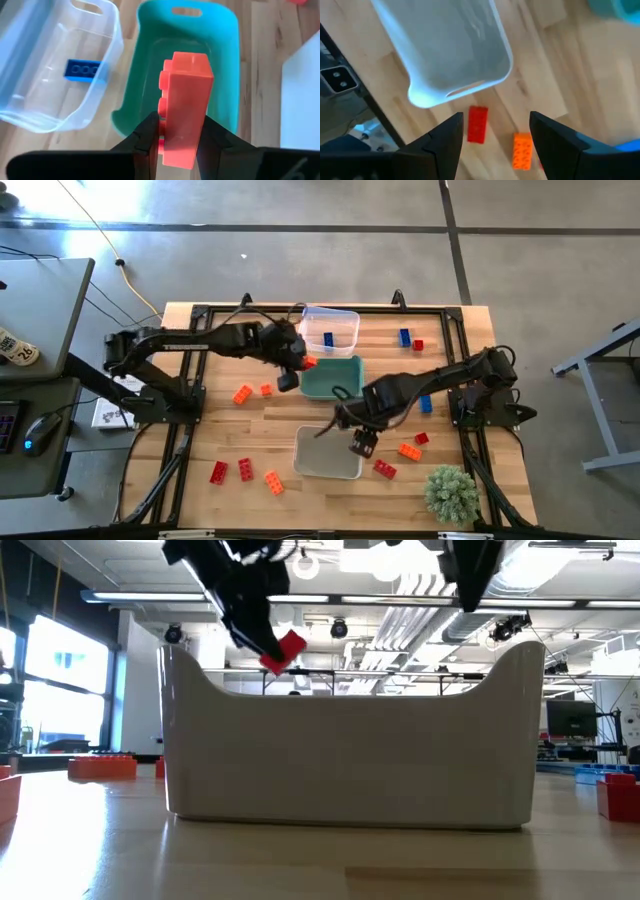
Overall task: Sort & place blocks by color
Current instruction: Put the orange game piece into the green bin
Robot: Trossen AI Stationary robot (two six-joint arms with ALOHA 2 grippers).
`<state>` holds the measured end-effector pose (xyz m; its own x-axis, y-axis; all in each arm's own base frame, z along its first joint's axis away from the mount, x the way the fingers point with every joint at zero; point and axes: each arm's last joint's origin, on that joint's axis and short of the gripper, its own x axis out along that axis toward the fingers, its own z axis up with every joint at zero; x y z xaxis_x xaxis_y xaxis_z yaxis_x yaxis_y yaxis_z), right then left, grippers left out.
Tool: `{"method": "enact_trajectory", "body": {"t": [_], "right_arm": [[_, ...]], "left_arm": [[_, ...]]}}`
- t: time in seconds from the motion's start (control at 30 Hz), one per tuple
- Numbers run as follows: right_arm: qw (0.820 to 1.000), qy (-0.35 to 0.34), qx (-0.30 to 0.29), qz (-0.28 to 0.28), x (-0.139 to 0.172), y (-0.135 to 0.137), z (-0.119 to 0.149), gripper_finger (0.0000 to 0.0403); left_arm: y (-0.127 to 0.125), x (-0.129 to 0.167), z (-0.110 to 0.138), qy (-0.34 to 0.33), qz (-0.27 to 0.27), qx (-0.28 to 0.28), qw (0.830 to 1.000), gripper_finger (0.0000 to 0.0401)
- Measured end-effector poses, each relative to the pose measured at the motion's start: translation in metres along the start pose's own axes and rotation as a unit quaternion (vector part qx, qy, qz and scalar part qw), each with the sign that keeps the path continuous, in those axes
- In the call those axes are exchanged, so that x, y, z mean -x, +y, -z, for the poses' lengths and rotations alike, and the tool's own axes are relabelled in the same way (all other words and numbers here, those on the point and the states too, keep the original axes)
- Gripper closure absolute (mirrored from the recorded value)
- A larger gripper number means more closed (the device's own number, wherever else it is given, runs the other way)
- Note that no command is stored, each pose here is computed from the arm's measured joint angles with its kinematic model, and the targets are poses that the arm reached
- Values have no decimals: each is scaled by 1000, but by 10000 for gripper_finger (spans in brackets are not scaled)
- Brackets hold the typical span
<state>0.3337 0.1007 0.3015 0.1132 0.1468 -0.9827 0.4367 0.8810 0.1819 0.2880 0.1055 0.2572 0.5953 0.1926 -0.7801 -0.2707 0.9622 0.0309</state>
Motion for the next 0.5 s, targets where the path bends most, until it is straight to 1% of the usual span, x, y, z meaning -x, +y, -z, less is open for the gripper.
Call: {"method": "enact_trajectory", "body": {"t": [0.1, 0.2, 0.33, 0.5], "right_arm": [[1000, 1, -12, 1, -2, 9, 9, 188], [1000, 1, -24, 15, -6, 17, 20, 188], [999, 13, -29, 25, -15, 26, 35, 188], [998, 26, -31, 38, -29, 36, 55, 188]], "left_arm": [[-2, -16, 1, 15, 3, -3, 1000, 326], [-3, -29, 4, 33, 5, 0, 999, 315], [-4, -40, 8, 51, 6, 19, 998, 300], [-6, -46, 8, 55, 14, 20, 998, 283]]}}
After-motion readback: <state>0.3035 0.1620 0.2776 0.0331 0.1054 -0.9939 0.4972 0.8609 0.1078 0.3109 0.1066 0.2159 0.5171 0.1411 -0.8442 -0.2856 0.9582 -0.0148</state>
